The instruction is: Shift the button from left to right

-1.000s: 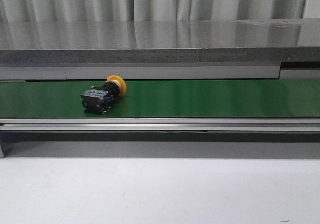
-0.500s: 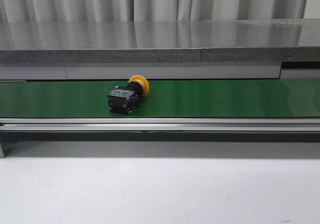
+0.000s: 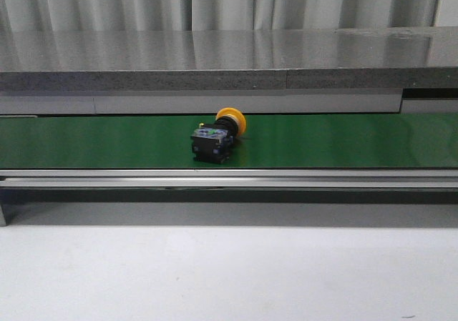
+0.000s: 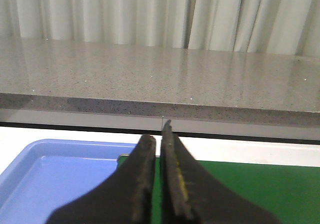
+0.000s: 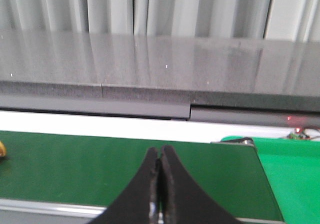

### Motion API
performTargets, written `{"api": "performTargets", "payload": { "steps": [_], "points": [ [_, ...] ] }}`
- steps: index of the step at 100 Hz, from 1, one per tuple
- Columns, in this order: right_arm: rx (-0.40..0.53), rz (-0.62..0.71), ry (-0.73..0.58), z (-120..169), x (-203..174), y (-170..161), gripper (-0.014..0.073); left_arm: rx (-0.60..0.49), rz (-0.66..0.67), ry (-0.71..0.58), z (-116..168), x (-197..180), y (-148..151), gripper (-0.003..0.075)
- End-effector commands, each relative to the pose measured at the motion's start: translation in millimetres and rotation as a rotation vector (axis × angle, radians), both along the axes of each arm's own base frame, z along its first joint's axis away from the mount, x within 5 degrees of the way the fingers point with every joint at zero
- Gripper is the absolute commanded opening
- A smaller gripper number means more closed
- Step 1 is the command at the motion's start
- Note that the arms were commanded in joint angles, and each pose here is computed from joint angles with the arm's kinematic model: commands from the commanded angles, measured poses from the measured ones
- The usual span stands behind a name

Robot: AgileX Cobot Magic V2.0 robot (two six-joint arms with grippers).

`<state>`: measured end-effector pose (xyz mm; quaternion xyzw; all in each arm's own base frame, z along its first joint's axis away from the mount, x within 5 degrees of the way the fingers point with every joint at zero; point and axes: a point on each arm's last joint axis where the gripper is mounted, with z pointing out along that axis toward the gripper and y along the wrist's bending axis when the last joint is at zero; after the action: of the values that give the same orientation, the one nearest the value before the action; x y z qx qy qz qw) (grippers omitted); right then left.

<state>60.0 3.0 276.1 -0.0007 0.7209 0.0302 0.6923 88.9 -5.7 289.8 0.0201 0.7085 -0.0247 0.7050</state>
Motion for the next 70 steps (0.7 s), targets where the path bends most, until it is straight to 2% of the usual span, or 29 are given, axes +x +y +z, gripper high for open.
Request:
{"api": "performTargets", "payload": {
  "steps": [1, 27, 50, 70],
  "points": [
    [0.0, 0.002, 0.019, 29.2, 11.1, 0.6, -0.0067, -0.03, 0.016, -0.097, 15.7, -0.2, 1.6, 0.0005],
    [-0.013, 0.012, 0.348, 56.6, 66.2, 3.3, -0.0067, -0.03, 0.016, -0.097, 15.7, -0.2, 1.6, 0.0005],
    [-0.014, 0.012, 0.478, 56.2, 117.6, 5.2, -0.0067, -0.03, 0.016, -0.097, 15.7, -0.2, 1.6, 0.0005],
    [-0.017, 0.013, 0.578, 40.4, 136.9, 5.9, -0.0062, -0.03, 0.016, -0.097, 15.7, -0.2, 1.6, 0.0005]
  ]
}}
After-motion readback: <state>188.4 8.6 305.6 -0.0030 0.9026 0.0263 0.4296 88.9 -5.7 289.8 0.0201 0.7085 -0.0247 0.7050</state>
